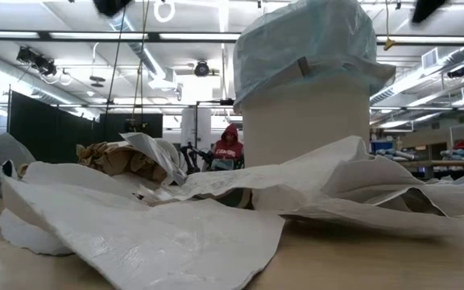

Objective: Place trash/remove bag and relplace
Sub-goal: Put the transparent plastic into the trash bin

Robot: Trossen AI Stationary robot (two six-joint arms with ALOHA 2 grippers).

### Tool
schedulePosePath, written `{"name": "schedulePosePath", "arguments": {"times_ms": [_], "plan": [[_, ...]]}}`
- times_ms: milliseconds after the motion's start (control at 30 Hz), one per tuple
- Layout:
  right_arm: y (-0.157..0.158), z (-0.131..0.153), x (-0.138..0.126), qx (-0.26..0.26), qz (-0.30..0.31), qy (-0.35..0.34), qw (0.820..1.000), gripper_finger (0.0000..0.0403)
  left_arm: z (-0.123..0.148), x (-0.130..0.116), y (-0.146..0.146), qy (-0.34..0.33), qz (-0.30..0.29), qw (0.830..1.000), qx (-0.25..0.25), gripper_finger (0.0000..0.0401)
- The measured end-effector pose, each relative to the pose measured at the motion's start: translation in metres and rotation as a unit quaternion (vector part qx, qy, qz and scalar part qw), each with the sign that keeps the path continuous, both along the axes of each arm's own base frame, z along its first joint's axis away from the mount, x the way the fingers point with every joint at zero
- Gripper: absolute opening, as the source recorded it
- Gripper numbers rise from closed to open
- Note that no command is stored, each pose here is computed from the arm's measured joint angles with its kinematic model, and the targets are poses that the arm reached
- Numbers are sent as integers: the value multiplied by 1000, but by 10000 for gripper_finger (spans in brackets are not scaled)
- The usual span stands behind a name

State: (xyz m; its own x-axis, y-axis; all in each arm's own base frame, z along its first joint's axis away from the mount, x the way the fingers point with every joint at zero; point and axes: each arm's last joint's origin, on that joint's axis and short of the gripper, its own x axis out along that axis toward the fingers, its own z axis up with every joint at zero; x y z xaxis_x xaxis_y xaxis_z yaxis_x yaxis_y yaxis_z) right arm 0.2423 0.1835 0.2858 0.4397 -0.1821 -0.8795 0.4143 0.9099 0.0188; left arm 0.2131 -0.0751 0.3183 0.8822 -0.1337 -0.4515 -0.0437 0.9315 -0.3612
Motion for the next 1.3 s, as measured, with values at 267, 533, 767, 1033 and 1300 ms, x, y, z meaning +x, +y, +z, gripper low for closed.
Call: {"name": "schedulePosePath", "arguments": {"times_ms": [267,533,767,1033,1300], "plan": [[-11,-21,-5,-78,-73,92,990,198,-72,22,-10,-8,17,996,-82,80],[-17,-51,-13,-75,-133,88,984,197,-110,39,-18,8,14,989,-149,80],[-17,-94,-19,-26,-186,55,981,197,-107,45,-20,-32,0,987,-156,80],[-29,-125,-27,-1,-243,48,969,194,-107,45,-19,-34,9,989,-147,80],[-41,-143,-22,34,-270,27,962,186,-108,46,-13,-37,5,994,-105,80]]}}
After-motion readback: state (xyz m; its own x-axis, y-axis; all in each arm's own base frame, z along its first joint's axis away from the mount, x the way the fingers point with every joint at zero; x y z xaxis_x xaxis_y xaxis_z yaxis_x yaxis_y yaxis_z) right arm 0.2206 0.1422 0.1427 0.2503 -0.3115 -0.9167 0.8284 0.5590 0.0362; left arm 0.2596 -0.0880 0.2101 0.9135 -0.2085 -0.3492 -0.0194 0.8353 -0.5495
